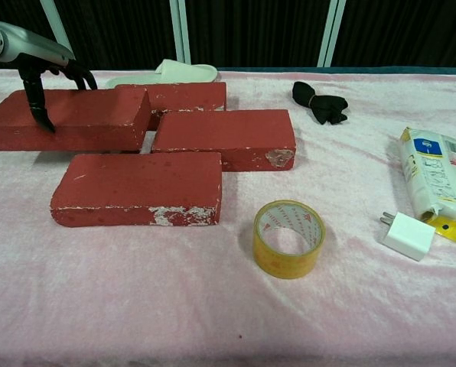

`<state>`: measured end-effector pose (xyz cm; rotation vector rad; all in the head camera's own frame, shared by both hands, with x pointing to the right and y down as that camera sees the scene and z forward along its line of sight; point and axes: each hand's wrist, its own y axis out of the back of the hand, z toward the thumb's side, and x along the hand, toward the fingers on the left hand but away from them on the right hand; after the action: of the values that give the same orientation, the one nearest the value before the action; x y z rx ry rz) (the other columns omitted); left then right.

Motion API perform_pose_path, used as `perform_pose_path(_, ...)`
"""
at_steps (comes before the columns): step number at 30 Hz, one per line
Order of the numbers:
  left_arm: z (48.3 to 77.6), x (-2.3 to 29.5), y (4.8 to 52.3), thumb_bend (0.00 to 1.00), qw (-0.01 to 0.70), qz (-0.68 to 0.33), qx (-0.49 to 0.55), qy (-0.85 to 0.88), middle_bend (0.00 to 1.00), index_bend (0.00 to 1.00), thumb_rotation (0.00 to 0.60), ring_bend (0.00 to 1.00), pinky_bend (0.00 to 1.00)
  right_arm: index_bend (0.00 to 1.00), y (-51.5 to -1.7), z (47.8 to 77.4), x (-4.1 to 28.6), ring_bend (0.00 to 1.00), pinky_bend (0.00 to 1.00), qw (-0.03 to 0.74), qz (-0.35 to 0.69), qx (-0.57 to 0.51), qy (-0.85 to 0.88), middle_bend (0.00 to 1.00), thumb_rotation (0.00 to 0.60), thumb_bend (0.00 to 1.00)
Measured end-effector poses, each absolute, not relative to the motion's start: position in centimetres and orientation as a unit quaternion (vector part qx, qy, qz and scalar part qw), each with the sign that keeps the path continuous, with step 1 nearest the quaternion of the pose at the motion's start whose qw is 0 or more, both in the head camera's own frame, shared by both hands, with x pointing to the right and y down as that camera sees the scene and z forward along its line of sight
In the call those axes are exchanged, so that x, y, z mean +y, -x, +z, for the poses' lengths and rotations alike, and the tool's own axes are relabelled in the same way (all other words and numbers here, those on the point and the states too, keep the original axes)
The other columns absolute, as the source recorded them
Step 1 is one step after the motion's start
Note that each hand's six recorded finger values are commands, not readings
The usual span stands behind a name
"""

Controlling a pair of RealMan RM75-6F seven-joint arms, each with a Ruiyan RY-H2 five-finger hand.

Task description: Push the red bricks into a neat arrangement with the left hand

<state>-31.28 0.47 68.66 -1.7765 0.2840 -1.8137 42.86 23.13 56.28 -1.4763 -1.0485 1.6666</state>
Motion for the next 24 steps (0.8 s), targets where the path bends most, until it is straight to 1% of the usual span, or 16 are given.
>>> perform_pose_path(24,70.0,0.8,29.7,0.16,0.294,-0.687,0.096,0.658,0.2,0.18,0.6,0.0,0.0,0.07,-42.9,56.3,23.1,0.12,0.2,0.33,0.639,-0.404,0.565,0.0,0.6,0.15)
